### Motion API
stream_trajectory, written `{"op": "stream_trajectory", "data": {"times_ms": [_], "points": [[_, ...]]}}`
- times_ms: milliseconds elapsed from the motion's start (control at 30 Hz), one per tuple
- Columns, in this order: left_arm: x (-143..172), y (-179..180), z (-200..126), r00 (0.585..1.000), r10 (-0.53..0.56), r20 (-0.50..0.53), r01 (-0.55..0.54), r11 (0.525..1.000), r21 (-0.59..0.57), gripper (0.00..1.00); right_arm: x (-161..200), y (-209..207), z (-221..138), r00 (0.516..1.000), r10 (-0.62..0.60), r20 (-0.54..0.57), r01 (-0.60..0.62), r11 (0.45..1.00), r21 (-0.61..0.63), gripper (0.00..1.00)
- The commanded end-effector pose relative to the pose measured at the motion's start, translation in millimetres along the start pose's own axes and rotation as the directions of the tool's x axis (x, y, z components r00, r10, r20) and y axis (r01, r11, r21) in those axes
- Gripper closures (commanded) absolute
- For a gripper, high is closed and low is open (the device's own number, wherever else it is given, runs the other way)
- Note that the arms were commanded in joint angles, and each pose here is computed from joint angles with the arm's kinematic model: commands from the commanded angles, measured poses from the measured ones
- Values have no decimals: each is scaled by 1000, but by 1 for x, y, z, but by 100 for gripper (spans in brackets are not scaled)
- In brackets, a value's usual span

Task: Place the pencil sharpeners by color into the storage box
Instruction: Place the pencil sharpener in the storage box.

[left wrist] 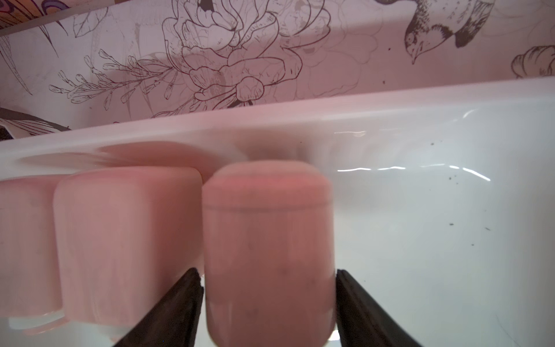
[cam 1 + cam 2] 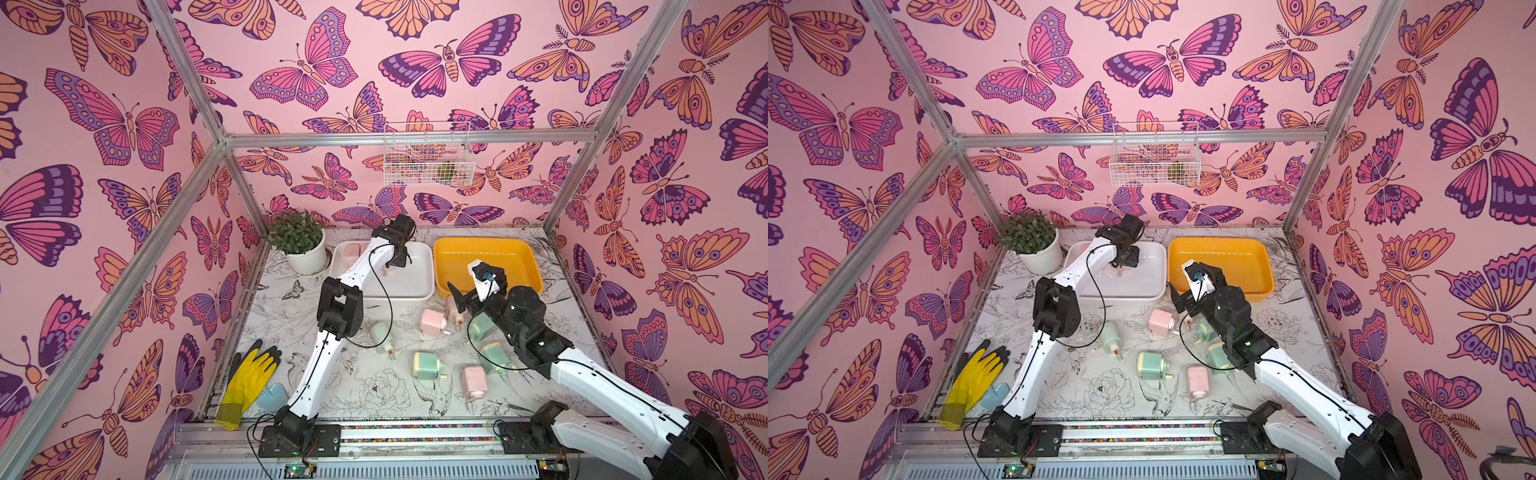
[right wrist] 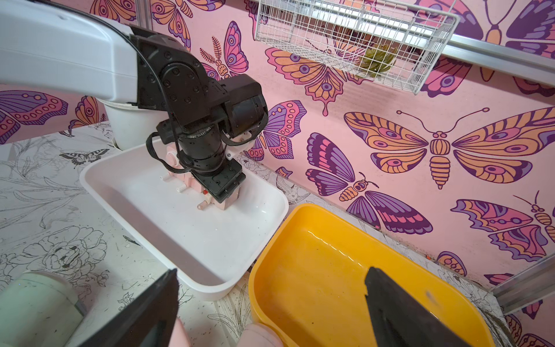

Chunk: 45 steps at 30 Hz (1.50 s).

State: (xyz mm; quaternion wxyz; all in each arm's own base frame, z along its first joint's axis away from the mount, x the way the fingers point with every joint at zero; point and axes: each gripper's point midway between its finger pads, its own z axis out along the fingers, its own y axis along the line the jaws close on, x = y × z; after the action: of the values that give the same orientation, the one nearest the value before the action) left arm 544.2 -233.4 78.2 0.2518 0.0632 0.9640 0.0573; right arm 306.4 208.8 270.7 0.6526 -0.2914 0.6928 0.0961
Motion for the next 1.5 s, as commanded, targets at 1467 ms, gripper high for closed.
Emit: {"op": "stream_trajectory", "data": {"times_ms": [1467], "points": [[-10, -5, 6, 998, 64, 30, -64, 998, 1, 46, -12, 7, -4, 999, 0, 40, 1, 999, -42, 1]]}}
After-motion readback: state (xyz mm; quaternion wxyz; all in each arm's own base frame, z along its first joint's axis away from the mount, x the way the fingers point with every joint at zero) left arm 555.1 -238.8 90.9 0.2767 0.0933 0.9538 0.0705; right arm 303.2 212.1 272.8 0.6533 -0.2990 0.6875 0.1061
